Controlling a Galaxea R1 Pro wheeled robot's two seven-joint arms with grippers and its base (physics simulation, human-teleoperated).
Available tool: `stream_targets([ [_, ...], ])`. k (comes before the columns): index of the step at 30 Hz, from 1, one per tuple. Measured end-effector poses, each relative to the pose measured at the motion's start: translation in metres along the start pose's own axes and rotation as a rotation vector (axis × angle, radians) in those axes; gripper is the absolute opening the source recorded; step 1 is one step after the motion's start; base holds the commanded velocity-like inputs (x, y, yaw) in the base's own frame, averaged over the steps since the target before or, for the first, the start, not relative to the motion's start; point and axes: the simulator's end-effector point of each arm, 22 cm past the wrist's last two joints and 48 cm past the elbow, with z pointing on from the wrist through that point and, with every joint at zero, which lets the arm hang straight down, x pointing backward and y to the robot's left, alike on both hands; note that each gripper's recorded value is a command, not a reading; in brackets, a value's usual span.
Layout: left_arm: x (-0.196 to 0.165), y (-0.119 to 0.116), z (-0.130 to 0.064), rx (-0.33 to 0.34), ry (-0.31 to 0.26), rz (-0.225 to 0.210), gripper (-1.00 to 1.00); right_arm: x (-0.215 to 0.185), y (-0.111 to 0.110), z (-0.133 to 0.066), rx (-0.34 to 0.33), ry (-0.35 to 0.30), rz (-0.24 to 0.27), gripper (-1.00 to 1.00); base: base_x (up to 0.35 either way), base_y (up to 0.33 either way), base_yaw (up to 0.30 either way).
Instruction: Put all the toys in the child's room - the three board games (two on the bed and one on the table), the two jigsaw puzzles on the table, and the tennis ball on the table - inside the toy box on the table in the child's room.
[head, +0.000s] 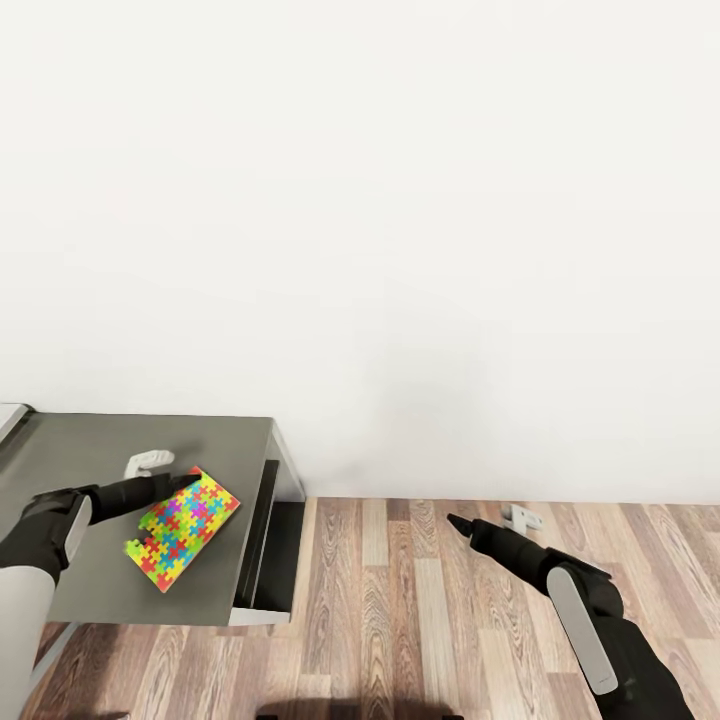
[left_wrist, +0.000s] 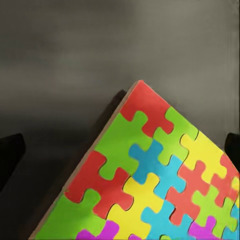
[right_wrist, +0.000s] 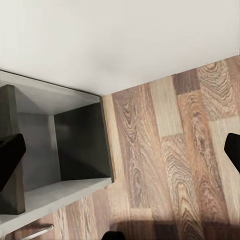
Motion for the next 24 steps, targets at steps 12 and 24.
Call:
stream_targets([
  [12, 0.004, -0.026, 0.004, 0.107, -0.002, -0.093, 1.0, 0.006, 0.008, 0.005, -0.012, 0.0, 0.018, 1.0, 0.0, 0.0, 0.0],
  [24, 0.012, -0.035, 0.002, 0.152, 0.04, -0.087, 1.0, 0.006, 0.008, 0.005, -0.012, 0.0, 0.018, 1.0, 0.0, 0.0, 0.0],
])
